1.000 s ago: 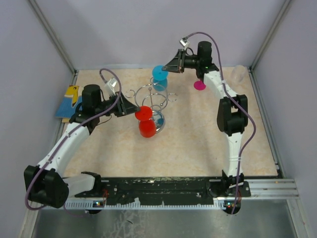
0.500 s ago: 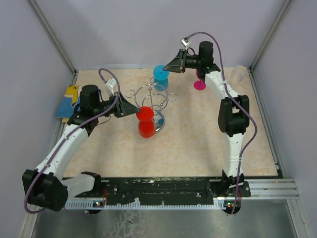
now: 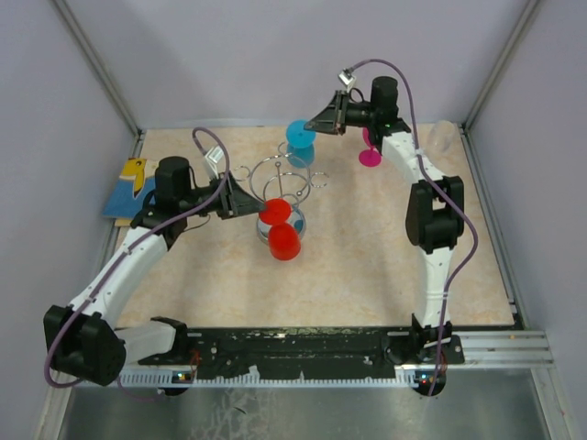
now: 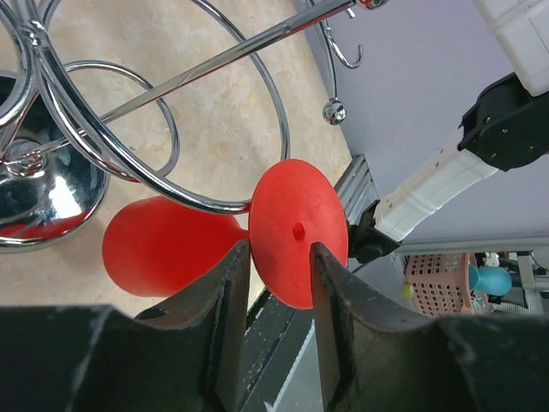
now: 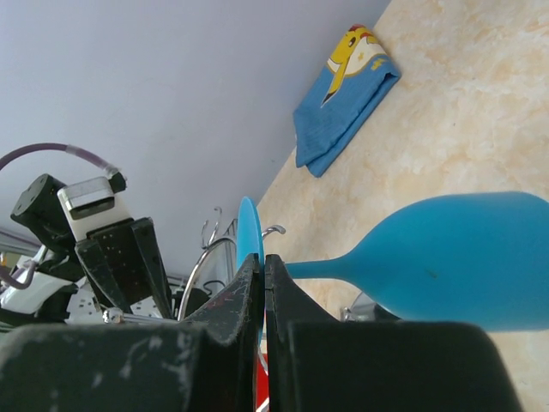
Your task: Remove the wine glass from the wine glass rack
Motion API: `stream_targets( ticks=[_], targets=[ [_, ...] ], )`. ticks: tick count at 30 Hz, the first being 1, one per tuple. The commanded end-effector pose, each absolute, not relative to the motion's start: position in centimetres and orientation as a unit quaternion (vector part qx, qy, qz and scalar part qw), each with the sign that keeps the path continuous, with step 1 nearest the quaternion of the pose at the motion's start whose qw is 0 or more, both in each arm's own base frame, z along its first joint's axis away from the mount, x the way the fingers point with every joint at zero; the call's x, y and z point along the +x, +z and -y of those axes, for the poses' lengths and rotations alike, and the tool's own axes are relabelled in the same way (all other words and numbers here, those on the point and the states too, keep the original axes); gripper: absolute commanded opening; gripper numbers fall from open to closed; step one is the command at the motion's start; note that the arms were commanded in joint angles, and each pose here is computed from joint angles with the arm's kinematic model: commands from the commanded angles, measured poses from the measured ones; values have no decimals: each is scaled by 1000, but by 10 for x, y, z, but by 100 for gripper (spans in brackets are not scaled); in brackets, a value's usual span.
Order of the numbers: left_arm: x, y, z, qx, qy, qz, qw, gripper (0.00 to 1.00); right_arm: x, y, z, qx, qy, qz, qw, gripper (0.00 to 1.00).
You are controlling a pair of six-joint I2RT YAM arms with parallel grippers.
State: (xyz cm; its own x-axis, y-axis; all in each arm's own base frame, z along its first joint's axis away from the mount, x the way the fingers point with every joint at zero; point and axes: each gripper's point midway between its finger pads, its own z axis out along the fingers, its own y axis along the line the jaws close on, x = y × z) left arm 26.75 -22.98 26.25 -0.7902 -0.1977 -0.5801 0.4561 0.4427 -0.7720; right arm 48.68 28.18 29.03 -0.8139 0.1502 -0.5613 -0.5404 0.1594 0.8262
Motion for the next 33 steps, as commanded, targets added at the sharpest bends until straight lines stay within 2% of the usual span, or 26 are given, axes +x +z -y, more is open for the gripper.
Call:
stream_targets(
  ticks=[1,8,16,33],
  targets=[
    [264,265,237,98,-531,-782,311,42,471,344,-274,-173,633,-683,321,0],
    [261,266,246,106,-540,-778,304,43,470,345,-272,-175,632,-682,323,0],
    [258,271,253,119,-552,-768,303,1,467,356,-265,-175,632,-675,337,0],
    [252,296,249,130,-555,-752,330,0,463,368,-239,-159,636,-664,360,0]
  ],
)
